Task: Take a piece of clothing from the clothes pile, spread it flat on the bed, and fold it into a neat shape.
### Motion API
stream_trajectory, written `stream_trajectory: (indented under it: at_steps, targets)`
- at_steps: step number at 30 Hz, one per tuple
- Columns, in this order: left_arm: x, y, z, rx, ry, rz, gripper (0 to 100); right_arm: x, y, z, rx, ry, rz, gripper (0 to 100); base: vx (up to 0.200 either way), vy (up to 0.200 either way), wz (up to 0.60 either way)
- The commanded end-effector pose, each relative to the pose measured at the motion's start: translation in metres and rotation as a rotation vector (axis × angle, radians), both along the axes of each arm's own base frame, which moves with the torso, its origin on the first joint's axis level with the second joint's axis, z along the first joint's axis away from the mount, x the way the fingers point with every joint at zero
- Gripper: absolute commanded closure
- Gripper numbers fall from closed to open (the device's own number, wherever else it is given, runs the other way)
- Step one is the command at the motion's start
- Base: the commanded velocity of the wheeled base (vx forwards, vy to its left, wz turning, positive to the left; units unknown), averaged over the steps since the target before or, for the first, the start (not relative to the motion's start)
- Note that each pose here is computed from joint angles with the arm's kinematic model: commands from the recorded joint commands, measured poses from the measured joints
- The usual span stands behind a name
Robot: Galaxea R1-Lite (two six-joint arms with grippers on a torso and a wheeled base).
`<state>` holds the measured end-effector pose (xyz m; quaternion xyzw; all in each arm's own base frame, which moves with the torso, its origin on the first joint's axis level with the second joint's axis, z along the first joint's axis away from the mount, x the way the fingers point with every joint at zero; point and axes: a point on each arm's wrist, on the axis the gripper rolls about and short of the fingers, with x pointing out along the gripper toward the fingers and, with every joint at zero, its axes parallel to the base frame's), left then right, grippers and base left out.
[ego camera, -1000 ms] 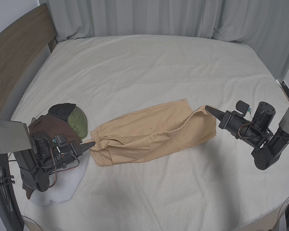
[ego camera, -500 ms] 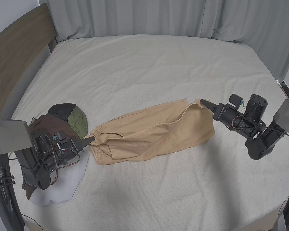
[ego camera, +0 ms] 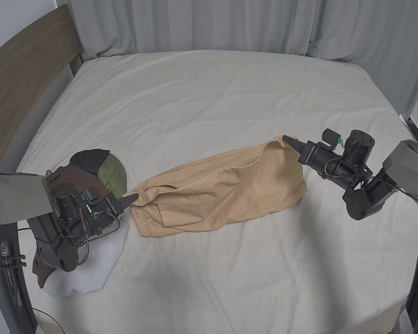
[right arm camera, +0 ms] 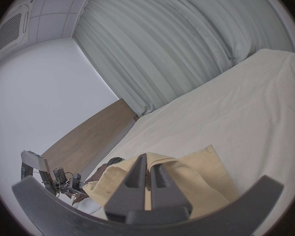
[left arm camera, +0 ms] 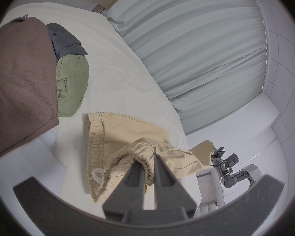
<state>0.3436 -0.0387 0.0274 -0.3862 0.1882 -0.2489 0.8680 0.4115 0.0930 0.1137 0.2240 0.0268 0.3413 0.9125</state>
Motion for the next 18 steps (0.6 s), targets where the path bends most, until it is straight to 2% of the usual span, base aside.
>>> stream_trajectory:
  at_steps: [1,18]
  targets:
    - [0.004,-0.001,-0.006,0.002,0.008,0.004,100,0.013,0.004,-0.009,-0.001,0.008,0.002,100,0.000,0.000,0.00]
    - [0.020,-0.008,-0.025,0.014,0.015,0.070,100,0.036,0.006,-0.020,-0.011,0.056,-0.004,100,0.000,0.000,0.00]
